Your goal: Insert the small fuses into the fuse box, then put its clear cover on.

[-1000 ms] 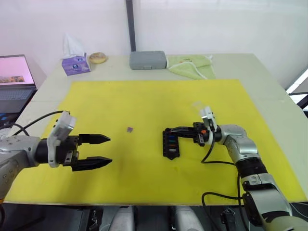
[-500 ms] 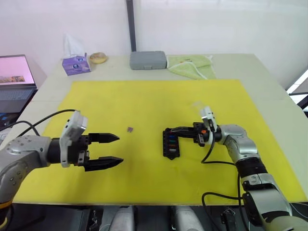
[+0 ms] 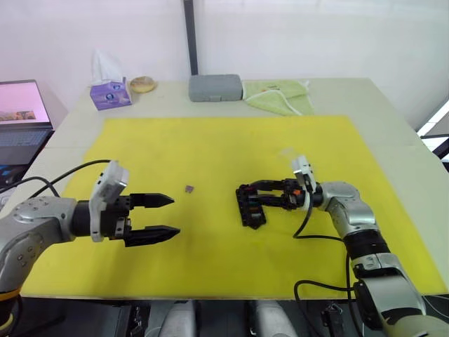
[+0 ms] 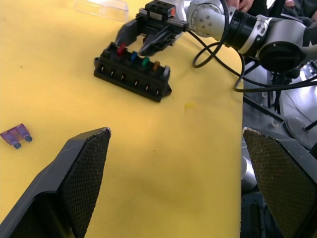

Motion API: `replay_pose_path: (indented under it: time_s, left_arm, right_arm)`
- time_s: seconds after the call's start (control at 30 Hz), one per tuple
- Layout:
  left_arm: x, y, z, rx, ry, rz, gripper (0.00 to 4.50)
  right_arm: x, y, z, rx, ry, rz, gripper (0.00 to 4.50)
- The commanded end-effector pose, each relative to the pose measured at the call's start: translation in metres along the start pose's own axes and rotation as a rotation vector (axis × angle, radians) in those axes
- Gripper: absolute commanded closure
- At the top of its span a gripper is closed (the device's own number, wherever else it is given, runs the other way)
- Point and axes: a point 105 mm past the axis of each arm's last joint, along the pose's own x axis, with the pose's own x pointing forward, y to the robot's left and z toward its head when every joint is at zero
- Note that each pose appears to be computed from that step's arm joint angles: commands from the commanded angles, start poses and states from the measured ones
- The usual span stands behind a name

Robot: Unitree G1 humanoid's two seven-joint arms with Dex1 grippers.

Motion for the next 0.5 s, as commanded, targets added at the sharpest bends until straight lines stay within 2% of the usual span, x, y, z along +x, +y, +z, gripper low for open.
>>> replay_pose_path:
  time_s: [0.03,0.07,0.1,0.5]
  left_arm:
    - [-0.001,-0.003,0.005,0.03,-0.008,0.001,0.0]
    - [-0.001,-0.003,0.005,0.03,-0.008,0.001,0.0]
    - [-0.001,-0.003,0.005,0.03,-0.008,0.002,0.0]
    - [-0.001,-0.002,0.001,0.025,-0.013,0.004,0.0]
  right_arm:
    - [-0.002,-0.001,0.009,-0.029,-0.029,-0.006,0.62]
    - [-0.002,-0.001,0.01,-0.03,-0.034,-0.007,0.15]
    - [-0.002,-0.001,0.011,-0.031,-0.038,-0.006,0.07]
    - [-0.006,-0.005,0.025,-0.017,-0.101,-0.046,0.07]
